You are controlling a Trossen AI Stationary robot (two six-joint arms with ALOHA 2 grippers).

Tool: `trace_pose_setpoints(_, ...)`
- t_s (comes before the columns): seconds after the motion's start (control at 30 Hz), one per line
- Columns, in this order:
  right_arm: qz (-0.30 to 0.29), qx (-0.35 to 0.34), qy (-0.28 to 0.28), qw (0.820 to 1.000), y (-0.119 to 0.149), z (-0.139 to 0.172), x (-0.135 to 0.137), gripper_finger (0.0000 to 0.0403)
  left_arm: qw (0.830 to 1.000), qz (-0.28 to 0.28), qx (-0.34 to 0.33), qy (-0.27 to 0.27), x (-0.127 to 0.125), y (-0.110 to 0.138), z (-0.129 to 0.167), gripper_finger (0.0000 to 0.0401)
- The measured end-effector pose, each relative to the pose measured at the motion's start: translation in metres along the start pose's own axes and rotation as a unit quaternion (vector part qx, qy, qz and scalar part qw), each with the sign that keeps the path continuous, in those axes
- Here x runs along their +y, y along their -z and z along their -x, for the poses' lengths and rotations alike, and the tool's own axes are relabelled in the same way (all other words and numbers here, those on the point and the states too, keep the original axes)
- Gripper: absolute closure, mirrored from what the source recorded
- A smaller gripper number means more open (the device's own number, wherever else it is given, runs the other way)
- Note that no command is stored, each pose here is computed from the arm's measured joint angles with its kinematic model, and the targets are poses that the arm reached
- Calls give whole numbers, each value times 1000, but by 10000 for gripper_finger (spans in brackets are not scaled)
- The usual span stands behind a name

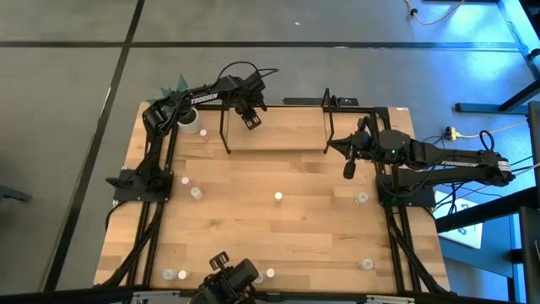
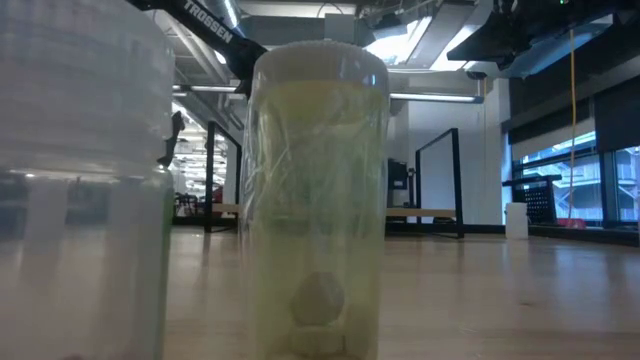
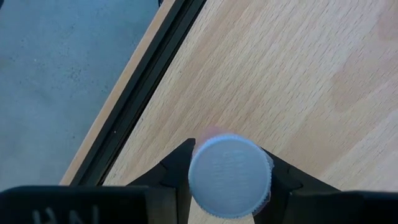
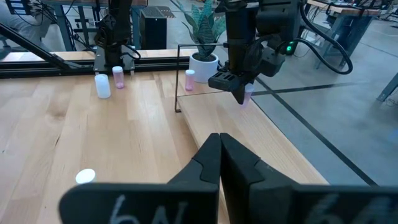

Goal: Pick and place medicine bottles onto shelf by color
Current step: Put the bottom right pink pill bottle on the shelf

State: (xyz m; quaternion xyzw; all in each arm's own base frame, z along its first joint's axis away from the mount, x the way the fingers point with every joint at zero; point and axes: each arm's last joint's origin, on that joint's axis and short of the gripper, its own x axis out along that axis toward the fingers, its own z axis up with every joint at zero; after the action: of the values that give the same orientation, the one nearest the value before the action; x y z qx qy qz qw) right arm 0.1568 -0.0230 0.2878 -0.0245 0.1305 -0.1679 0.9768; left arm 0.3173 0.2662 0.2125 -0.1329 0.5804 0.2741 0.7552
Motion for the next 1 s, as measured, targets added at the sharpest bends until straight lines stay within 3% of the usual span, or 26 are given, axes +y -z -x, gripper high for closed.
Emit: trace_pose_setpoints(1.0, 0, 0, 0, 1000, 0, 0, 0, 397, 1000, -2, 13, 4, -2, 0, -11, 286)
